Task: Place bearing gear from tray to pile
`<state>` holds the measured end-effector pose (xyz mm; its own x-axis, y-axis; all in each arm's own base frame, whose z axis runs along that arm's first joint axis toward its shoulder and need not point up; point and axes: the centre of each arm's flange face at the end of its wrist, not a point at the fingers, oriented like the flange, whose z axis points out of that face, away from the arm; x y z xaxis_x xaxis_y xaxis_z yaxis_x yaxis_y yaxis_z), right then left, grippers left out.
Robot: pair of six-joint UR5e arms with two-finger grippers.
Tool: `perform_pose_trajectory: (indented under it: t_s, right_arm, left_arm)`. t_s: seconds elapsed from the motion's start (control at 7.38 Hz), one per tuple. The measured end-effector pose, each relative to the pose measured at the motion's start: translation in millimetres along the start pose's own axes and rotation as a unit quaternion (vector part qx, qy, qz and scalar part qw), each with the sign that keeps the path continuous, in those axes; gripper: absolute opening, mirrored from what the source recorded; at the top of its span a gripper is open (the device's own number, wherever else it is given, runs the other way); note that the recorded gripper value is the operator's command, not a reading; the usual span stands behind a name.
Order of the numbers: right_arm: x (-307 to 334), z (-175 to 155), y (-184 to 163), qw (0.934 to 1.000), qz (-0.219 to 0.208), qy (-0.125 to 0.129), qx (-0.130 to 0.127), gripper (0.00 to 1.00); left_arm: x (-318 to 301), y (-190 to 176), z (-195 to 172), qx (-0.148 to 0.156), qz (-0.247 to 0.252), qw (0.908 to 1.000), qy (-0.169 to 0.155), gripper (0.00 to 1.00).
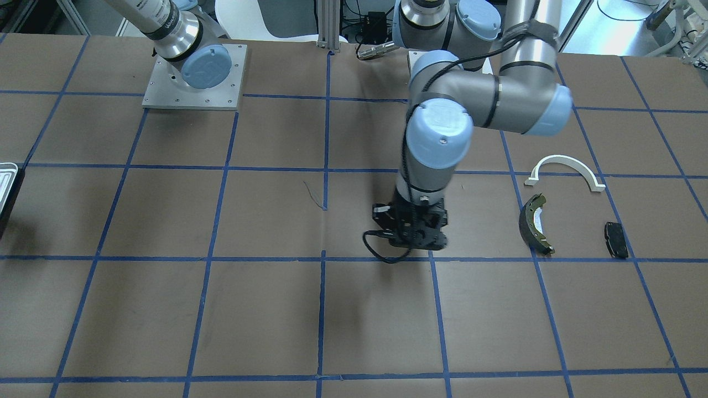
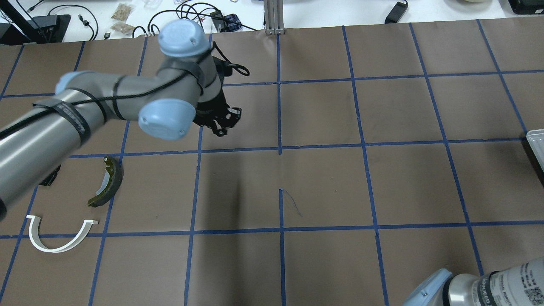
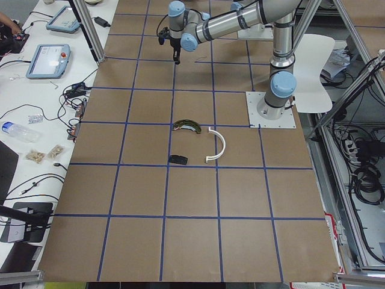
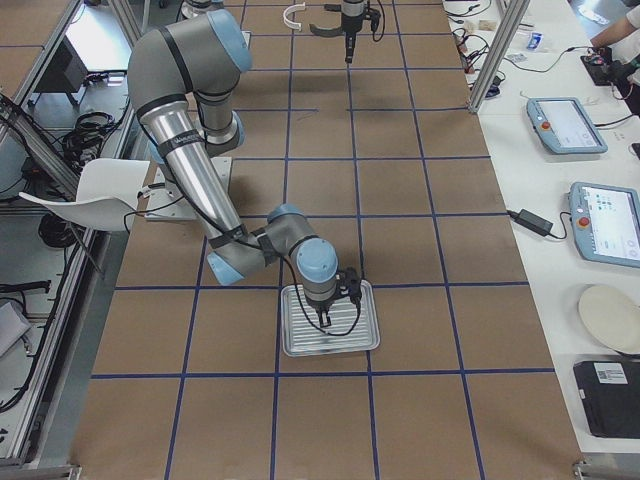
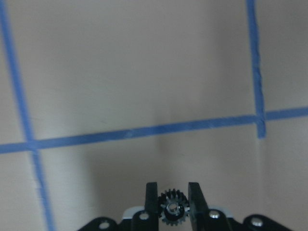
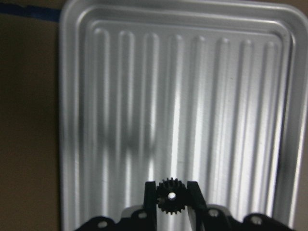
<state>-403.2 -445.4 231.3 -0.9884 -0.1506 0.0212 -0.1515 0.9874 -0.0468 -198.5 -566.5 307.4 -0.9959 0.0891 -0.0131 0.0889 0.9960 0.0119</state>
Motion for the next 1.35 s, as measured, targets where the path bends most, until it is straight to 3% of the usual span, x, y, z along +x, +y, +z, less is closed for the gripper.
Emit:
perform_pose_trajectory:
  t_s: [0.41, 0.81, 1.08, 1.35]
  right_arm:
    - [-153, -23, -92, 0.9996, 0.026, -0.010, -0.002, 0.13]
    - [-342, -25, -171, 0.9981, 0.060, -0.014, -0.003, 0.13]
    - [-491, -28, -188, 0.9959, 0.087, -0.022, 0.002, 0.13]
    - [-631, -25, -172, 0.9967, 0.075, -0.032, -0.001, 0.14]
  left_arm:
    - [-181, -20, -23, -0.026, -0.033, 0.9991, 0.004, 0.00]
    - [-326, 17, 5, -0.049, -0.063, 0.9965, 0.025, 0.00]
    - [-374, 42, 35, -0.062, -0.067, 0.9949, 0.041, 0.00]
    - [-382, 61, 70, -0.065, -0.066, 0.9946, 0.047, 0.00]
